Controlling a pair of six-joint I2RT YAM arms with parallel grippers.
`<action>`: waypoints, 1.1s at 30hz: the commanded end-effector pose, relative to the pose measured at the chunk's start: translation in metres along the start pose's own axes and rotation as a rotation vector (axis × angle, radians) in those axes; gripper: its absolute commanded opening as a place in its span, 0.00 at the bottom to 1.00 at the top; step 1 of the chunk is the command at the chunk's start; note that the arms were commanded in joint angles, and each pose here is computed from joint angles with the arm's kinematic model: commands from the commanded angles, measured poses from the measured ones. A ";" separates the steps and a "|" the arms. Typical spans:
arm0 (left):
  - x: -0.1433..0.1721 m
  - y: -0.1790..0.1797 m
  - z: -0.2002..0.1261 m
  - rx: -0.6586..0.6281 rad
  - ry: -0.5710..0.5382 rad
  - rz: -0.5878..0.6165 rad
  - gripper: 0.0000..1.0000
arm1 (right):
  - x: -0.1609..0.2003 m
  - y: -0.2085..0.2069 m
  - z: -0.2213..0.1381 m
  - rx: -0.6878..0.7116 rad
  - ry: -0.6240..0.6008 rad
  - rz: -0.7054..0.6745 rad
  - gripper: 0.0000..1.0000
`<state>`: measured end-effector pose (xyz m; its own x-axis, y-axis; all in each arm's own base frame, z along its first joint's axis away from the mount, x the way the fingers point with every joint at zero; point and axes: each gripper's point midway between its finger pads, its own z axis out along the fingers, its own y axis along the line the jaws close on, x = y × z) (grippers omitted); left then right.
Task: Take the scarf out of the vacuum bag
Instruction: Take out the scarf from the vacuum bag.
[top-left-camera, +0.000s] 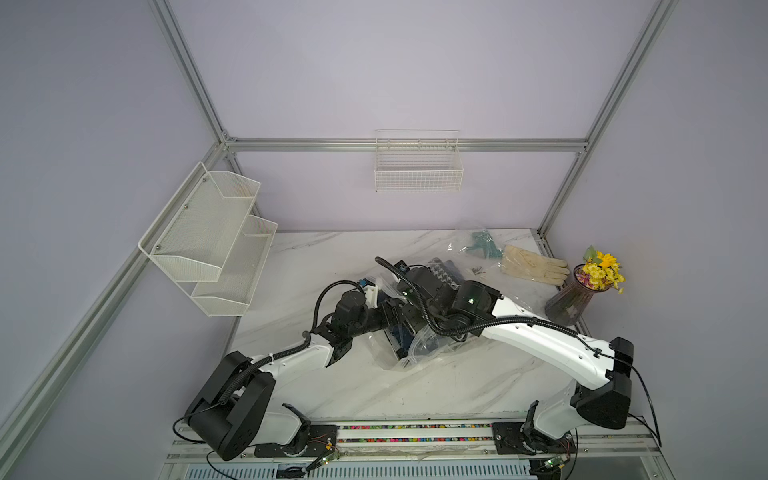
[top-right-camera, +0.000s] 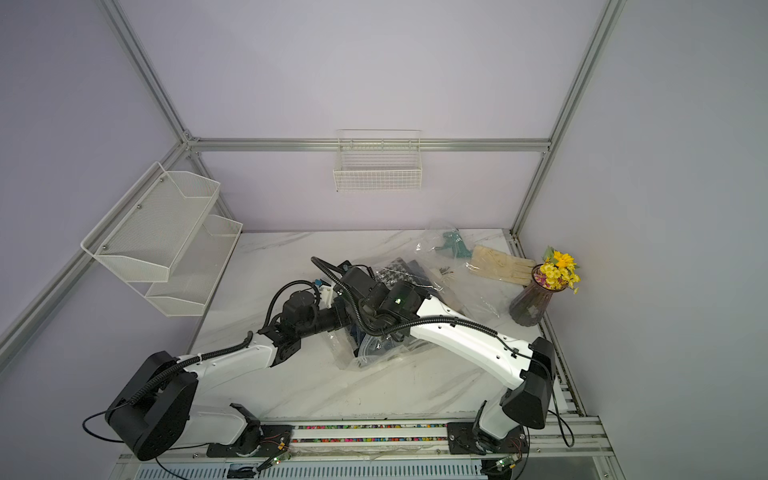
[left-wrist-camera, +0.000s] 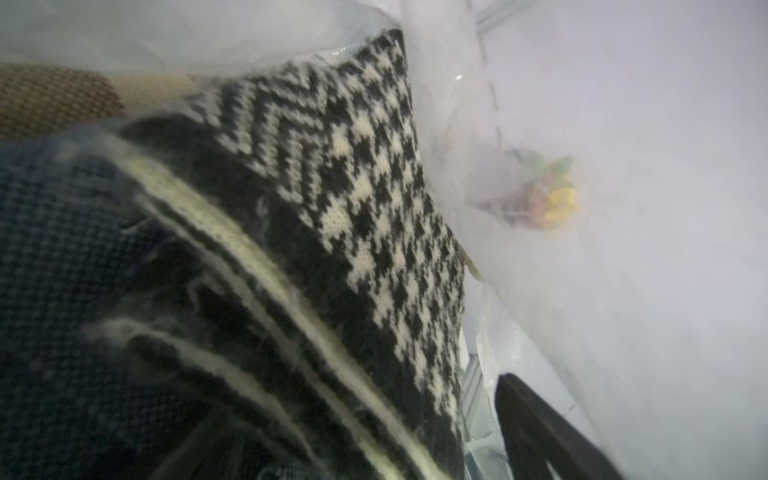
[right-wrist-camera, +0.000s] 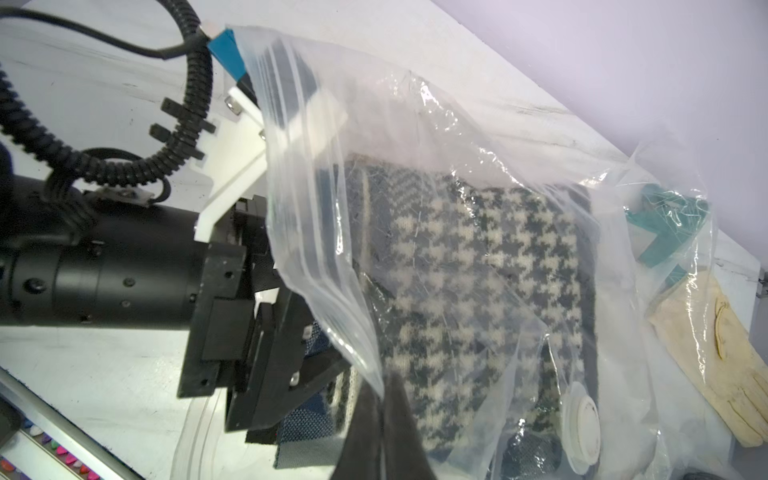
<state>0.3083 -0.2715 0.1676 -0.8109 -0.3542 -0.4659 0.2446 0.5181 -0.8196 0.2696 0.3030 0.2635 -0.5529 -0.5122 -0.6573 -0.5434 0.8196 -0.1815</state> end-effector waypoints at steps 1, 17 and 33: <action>-0.022 -0.010 0.001 -0.018 -0.070 0.077 0.92 | 0.002 -0.011 -0.009 0.019 -0.006 0.021 0.00; -0.025 -0.006 0.021 -0.039 -0.027 0.095 0.56 | -0.003 -0.014 -0.017 0.015 -0.033 0.029 0.00; -0.053 -0.061 0.000 0.022 -0.062 0.149 0.15 | -0.010 -0.015 -0.017 0.031 -0.047 0.037 0.00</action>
<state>0.3304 -0.2821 0.1889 -0.8120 -0.2987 -0.5014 0.2512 0.5965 -0.7623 0.2713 0.3009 0.2688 -0.5475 -0.4994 -0.6714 -0.5348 0.8260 -0.1783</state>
